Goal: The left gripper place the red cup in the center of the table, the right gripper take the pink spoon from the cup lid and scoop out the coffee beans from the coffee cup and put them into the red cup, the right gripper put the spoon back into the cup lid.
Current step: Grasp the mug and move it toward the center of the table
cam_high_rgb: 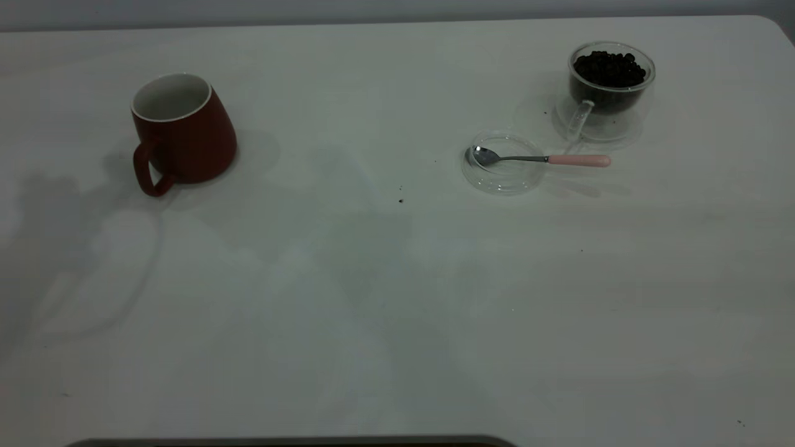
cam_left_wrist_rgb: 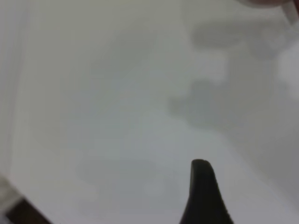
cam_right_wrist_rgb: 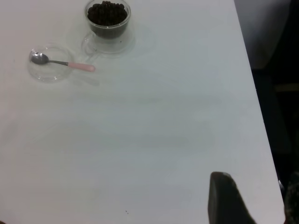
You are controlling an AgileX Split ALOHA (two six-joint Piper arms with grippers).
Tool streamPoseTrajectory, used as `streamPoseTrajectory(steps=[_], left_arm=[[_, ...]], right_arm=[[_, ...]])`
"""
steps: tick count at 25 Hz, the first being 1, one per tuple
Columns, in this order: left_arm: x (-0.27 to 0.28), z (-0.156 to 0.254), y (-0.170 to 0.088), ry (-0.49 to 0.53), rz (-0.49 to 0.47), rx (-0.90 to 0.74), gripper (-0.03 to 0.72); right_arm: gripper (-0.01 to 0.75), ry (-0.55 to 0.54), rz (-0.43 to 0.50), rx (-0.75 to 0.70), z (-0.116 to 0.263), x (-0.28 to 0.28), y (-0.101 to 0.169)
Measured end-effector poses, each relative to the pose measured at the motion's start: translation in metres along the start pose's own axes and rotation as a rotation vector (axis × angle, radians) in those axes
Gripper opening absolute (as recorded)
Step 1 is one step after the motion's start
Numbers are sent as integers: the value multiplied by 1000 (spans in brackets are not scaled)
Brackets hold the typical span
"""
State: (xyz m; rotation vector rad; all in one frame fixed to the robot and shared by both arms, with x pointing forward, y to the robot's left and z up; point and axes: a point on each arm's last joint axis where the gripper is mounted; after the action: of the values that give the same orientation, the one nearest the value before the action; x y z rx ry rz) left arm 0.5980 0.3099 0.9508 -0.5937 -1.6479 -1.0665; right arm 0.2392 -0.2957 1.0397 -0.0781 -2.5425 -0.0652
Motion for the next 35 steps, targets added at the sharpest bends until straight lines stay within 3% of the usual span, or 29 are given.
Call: streamPoseTrajectory(steps=[7,11,24,35], left_arm=[[-61,-12,4,-34,-52,-311,569],[-89,-16,-1,-65,-72,-403,569],[-120,-56,-34,-146,-78,-536,569],[-100,-134,-91,-316,-113,-563,569]], right_arm=[[343,0,0,0,0,0,0],[343,0,0,0,0,0,0],[343,0,0,0,0,0,0],[343,0,0,0,0,0,0]])
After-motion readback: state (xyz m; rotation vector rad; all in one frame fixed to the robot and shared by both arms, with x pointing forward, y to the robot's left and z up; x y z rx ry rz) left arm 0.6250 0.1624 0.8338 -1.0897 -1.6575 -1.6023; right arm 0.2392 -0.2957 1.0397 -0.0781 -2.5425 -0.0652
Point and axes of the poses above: a point on each arm's last joint axis where the gripper is mounted, x pointing back along that axis away from the gripper, y along the wrist's bending axis when the last joint is at zero, z = x × y, and after that the axes turned 5 degrees about -x, right-handed
